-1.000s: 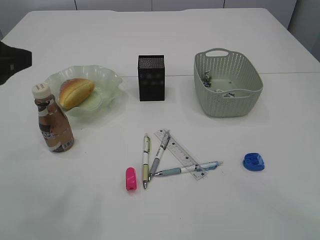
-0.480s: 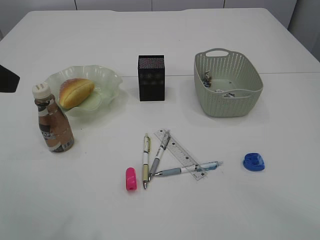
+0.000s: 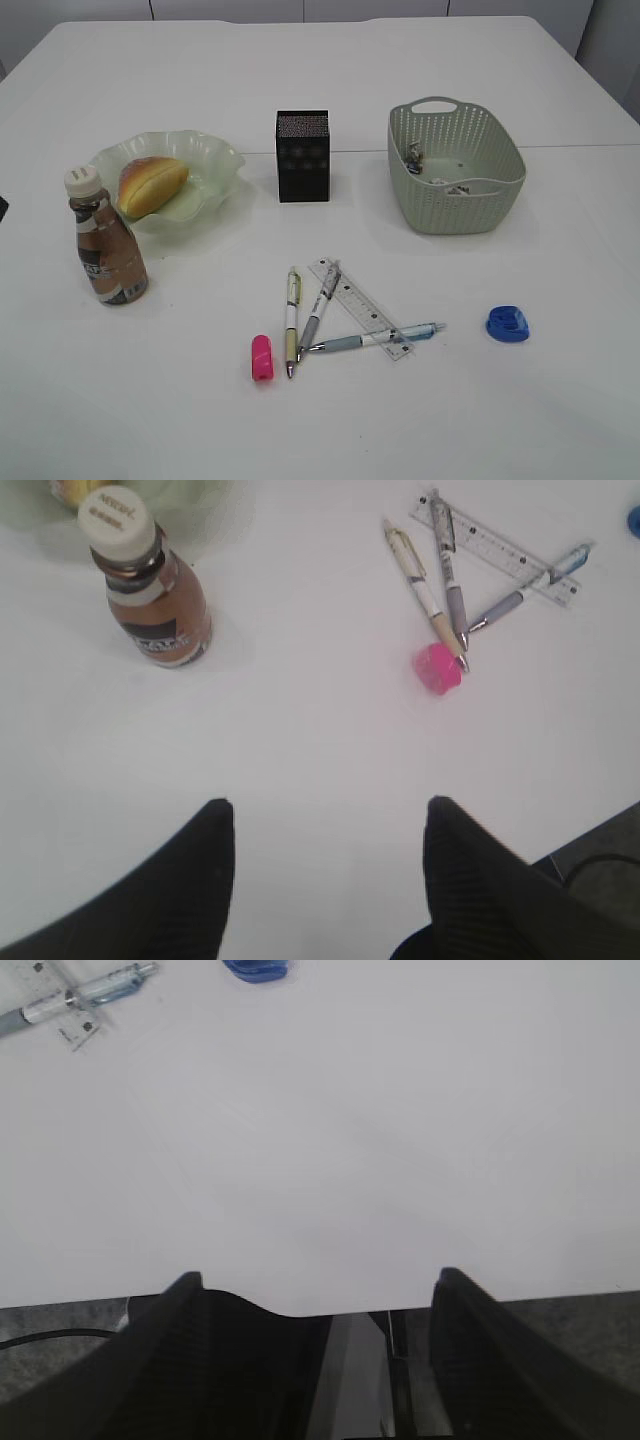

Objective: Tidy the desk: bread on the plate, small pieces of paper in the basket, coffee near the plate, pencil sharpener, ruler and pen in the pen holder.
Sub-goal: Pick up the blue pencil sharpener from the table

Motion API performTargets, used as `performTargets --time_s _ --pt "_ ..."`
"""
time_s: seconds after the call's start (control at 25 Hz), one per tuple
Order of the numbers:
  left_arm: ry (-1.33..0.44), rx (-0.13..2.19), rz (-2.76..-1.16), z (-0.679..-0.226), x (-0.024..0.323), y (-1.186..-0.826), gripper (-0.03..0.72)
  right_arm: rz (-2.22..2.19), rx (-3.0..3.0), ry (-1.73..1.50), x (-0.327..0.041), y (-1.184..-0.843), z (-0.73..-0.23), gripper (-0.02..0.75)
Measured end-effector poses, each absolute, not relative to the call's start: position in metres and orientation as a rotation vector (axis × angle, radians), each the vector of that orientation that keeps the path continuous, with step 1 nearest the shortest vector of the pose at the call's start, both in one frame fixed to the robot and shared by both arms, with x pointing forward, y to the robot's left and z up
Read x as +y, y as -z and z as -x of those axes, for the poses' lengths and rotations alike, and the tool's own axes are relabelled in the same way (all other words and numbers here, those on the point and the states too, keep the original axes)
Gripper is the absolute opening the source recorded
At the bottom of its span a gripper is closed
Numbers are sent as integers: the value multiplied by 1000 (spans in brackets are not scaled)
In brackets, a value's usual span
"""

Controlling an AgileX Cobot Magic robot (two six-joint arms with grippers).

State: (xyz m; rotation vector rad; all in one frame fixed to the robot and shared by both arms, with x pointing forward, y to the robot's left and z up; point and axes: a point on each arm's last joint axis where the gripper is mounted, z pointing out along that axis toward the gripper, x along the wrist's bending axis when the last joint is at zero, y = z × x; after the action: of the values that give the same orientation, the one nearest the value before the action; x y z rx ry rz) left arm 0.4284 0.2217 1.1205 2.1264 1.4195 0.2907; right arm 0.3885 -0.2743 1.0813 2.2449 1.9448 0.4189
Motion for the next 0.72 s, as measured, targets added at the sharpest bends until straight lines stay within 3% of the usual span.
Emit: performTargets --time_s 0.28,0.72 --pt "-274 1434 -2150 -426 223 -1119 433 -2292 2036 -438 -259 -1073 -439 536" --pt "-217 1492 -2168 -422 224 -1117 433 -2370 2074 -253 -249 -1013 -516 536"
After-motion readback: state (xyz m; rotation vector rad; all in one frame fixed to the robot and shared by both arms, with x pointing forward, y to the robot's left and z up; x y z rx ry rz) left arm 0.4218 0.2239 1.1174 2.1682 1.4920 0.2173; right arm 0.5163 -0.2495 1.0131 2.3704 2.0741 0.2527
